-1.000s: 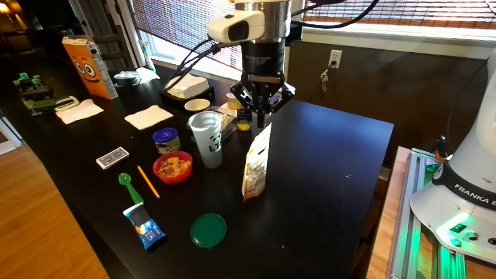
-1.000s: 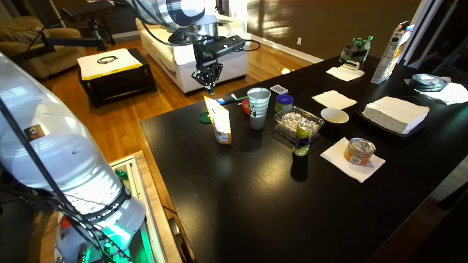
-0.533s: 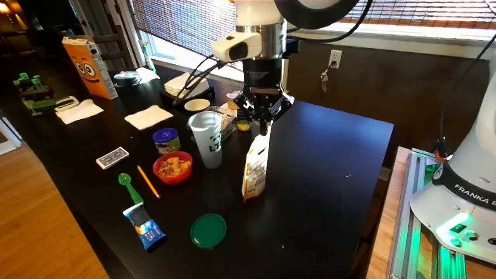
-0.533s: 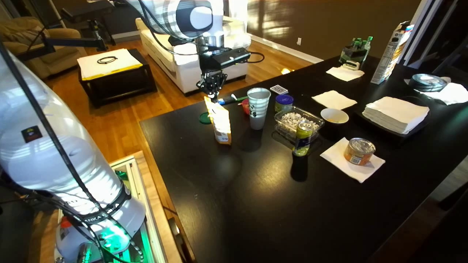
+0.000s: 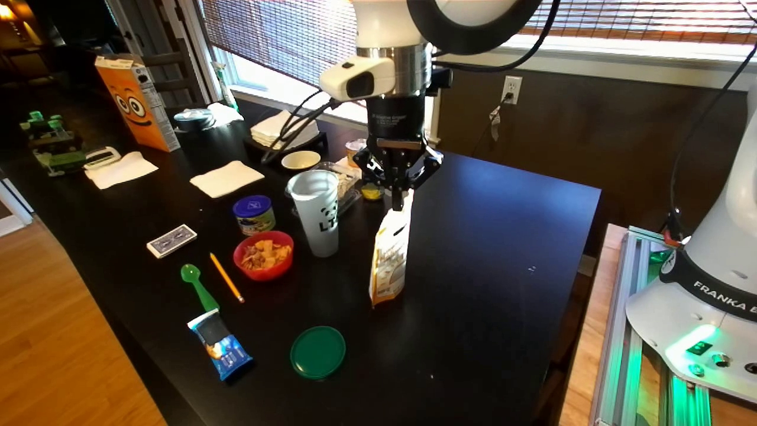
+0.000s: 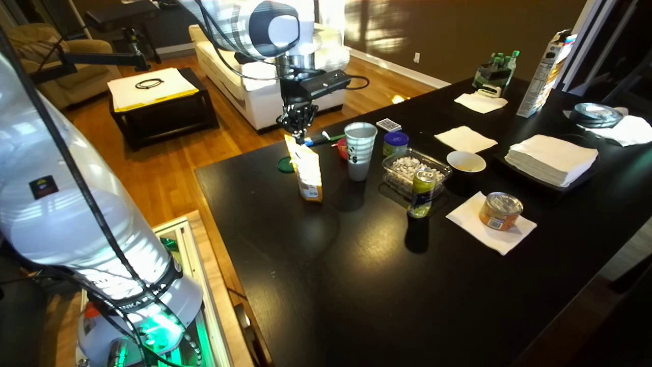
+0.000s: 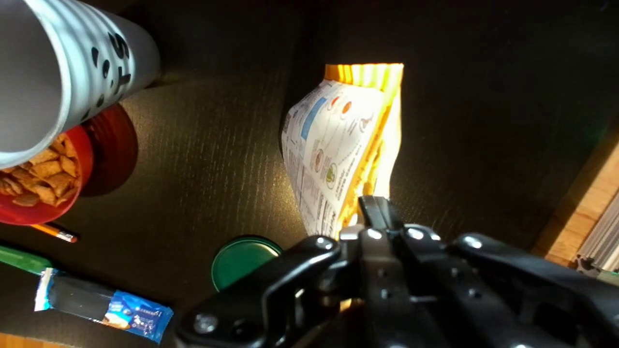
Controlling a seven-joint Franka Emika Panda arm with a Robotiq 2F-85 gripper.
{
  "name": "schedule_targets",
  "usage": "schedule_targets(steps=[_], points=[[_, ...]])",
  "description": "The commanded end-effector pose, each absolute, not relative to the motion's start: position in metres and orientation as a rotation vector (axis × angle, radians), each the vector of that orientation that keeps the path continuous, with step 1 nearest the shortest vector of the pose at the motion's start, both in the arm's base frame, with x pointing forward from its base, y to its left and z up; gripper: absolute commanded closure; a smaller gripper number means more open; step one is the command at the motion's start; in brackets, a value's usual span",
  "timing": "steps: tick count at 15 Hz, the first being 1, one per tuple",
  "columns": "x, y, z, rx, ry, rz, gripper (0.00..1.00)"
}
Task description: Remove one object from the white packet
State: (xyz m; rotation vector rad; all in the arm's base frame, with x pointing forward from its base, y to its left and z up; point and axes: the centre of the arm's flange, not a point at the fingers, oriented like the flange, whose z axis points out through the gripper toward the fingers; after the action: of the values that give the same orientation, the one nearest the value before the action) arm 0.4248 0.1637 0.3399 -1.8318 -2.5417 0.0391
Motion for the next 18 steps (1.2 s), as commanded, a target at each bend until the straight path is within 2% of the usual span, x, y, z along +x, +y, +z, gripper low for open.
schedule_targets(steps=[1, 18], points=[[0.434, 0.164, 0.337, -1.797, -2.539, 0.015, 1.00], [0.454, 0.162, 0.320, -1.775, -2.520, 0.020, 1.00]])
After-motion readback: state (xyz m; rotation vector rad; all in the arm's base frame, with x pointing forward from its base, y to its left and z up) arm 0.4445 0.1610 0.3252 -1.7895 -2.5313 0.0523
